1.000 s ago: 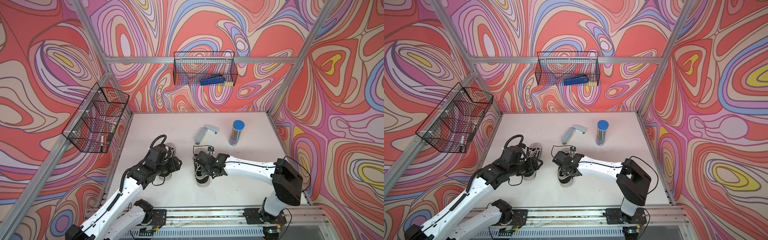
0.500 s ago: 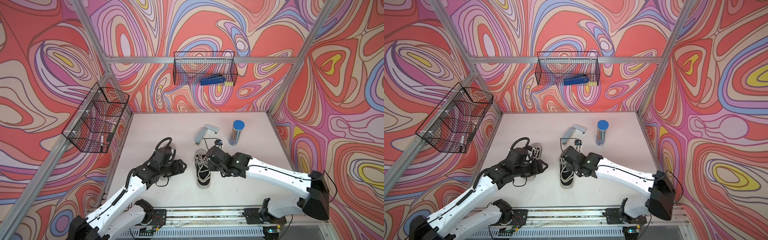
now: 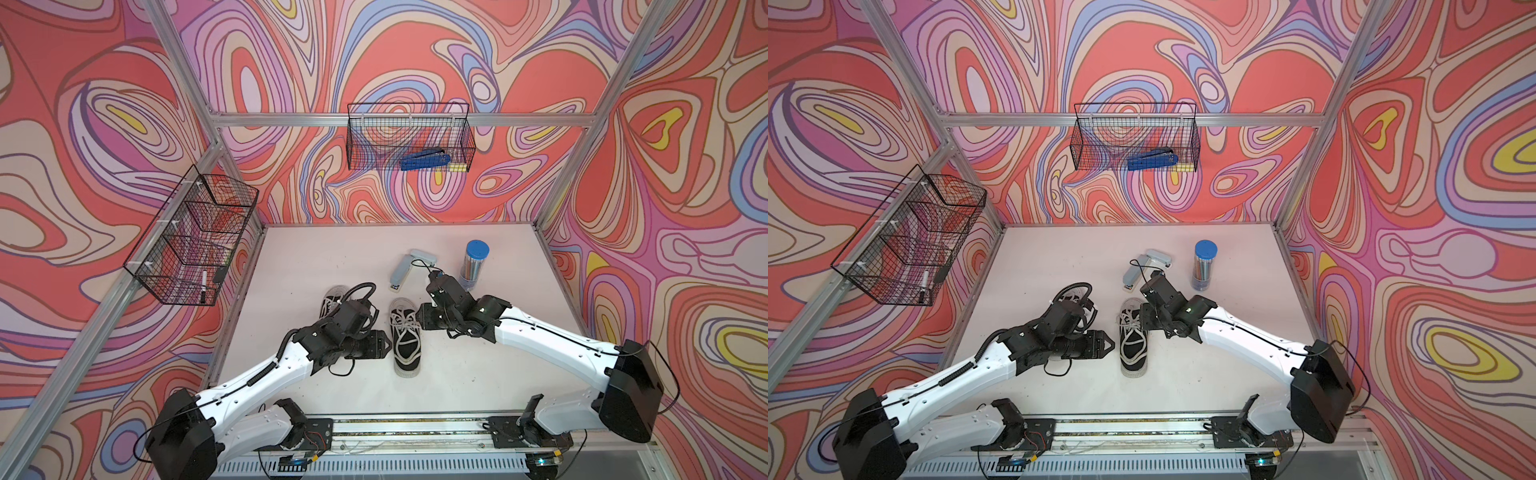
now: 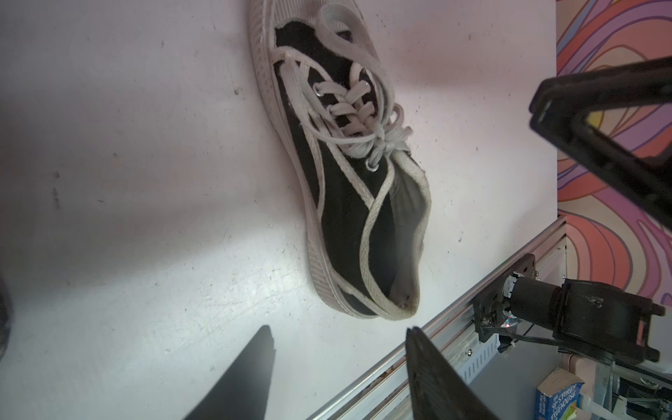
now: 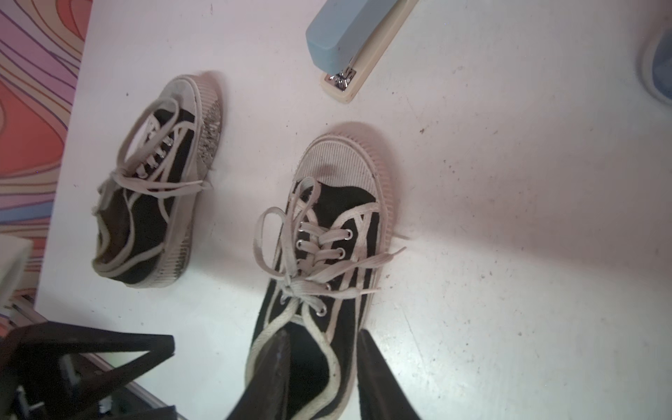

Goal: Remove the insole from the shoe
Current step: Adjust the shoe at the center of the board, then untie the shoelace on the shoe.

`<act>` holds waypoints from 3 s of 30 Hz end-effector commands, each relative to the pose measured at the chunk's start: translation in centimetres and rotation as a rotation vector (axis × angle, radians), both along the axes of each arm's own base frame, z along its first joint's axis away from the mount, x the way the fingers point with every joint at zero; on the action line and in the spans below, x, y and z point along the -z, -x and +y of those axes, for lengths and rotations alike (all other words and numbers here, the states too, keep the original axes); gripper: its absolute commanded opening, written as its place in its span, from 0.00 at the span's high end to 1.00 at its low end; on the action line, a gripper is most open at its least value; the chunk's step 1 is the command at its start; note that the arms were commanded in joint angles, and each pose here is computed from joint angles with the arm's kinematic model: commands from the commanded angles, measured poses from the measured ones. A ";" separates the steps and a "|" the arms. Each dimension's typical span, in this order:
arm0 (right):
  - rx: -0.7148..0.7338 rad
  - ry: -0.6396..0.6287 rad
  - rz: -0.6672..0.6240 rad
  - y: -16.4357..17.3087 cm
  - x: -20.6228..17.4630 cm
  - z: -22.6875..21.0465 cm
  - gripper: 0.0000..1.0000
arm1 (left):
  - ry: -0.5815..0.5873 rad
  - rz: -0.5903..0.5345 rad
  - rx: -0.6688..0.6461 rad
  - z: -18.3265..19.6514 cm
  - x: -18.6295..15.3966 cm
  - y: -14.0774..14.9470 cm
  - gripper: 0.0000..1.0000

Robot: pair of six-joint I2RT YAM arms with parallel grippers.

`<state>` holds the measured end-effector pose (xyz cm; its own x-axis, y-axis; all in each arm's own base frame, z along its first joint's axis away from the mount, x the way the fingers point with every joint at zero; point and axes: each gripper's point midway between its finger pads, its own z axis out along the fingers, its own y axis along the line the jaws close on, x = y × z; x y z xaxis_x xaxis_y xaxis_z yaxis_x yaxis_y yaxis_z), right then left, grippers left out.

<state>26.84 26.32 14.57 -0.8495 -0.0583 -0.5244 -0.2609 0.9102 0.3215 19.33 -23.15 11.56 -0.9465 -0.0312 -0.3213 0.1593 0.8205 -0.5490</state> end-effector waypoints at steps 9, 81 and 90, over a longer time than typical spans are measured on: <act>-0.103 0.053 -0.268 -1.6 -2.7 -2.3 0.66 | -0.244 -0.023 0.090 -1.4 1.6 -0.7 0.37; -0.516 -0.047 -0.518 0.5 5.2 2.1 0.68 | -0.115 -0.176 0.161 0.2 -0.6 -3.6 0.50; -0.502 -0.043 -0.529 0.5 5.4 1.7 0.65 | -0.109 -0.169 0.159 -0.3 0.0 -4.2 0.49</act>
